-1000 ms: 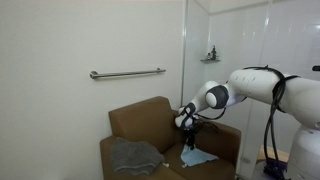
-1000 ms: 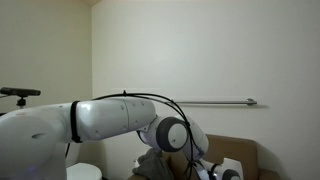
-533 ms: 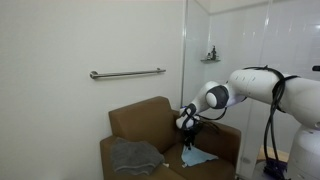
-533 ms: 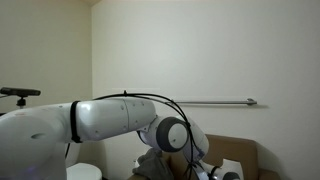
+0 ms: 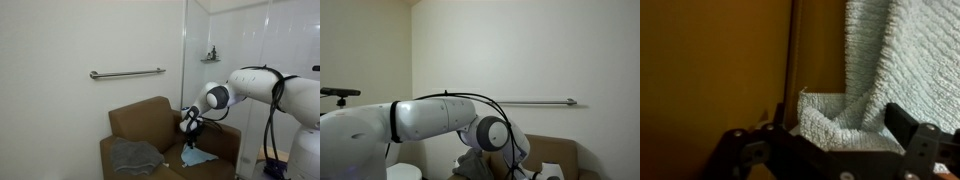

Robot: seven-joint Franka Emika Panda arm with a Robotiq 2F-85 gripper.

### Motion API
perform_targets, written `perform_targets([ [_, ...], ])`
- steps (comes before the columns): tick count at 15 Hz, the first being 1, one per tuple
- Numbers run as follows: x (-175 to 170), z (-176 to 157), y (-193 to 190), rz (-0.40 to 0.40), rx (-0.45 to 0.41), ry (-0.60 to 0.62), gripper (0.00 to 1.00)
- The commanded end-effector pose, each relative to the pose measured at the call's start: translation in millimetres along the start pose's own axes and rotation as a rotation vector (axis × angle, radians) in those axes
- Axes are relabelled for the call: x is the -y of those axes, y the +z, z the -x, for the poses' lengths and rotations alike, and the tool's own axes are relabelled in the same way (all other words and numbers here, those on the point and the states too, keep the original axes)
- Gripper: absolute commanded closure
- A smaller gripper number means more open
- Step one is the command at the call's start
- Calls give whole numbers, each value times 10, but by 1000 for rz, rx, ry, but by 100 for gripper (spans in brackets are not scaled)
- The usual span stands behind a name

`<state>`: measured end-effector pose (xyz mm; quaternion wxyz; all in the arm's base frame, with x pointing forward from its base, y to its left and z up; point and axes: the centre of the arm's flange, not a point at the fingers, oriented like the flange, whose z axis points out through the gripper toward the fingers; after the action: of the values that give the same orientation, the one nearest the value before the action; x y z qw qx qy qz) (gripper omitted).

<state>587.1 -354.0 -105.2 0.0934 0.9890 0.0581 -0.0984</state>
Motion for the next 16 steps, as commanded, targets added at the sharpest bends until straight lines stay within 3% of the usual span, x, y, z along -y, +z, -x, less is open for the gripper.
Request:
perform_targets([
  [1,-89,45,244,2,1,-62,0],
  [2,-99,63,249,7,-1,-87,0],
  [6,159,-439,10,64,-30,-154,0],
  [11,643,-755,-279,74,-102,-277,0],
  [16,712,-810,-204,-14,20,-379,0],
])
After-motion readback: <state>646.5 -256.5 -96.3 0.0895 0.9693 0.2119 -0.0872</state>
